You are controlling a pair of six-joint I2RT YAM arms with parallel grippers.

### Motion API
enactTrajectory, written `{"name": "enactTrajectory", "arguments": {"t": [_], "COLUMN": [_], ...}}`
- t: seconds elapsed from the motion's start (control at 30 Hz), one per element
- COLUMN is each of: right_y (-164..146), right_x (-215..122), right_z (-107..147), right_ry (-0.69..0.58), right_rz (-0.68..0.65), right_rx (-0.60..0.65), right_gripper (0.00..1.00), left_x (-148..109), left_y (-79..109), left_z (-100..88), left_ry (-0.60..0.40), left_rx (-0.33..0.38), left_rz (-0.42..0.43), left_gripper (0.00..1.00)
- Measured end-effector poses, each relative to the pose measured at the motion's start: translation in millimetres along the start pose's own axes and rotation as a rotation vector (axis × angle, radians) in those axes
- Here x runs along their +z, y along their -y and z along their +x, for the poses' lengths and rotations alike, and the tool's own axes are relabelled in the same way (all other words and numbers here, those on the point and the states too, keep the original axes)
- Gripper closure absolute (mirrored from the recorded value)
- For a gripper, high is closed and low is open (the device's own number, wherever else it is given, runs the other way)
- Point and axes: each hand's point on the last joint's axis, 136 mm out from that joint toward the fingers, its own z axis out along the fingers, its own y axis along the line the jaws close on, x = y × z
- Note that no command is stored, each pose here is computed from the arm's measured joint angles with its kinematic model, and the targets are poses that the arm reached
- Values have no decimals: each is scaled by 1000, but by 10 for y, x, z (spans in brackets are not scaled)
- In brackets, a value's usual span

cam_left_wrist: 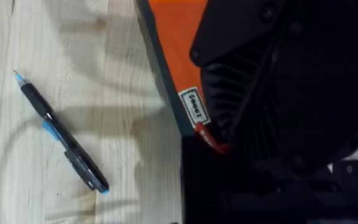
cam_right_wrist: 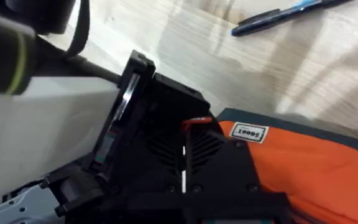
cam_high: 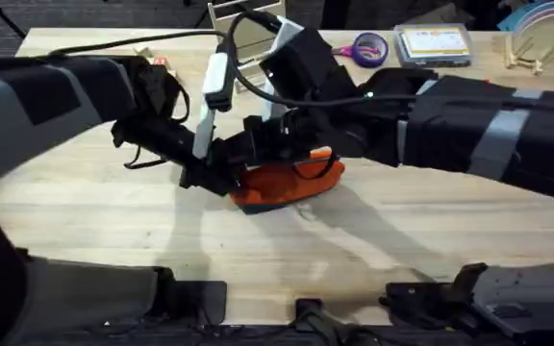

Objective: Unzip the bag, pick up the pens from the table one at a time and place them inside, then zip the bag closed.

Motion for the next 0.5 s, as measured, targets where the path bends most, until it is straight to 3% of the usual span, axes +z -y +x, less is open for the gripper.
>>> {"name": "enactTrajectory", "arguments": {"t": [0.13, 0.23, 0.37, 0.47, 0.5], "right_y": [1, 12, 107, 242, 289], "right_x": [-1, -1, -28, -86, -117], "right_z": [-2, 3, -10, -40, -60], "right_ry": [1, -1, -3, 4, 10], "right_rz": [0, 4, 33, 82, 99], "right_rx": [-2, -20, -37, -50, -60], "right_gripper": [967, 850, 544, 132, 35], "left_x": [0, 0, 0, 0, 0], "left_y": [0, 2, 2, 2, 2], "left_z": [0, -3, -8, -10, -13], "left_ry": [0, 2, 5, 6, 8], "left_rx": [0, -1, 0, 0, 0], "left_rz": [0, 1, 1, 1, 1], "left_gripper": [958, 958, 958, 958, 958]}}
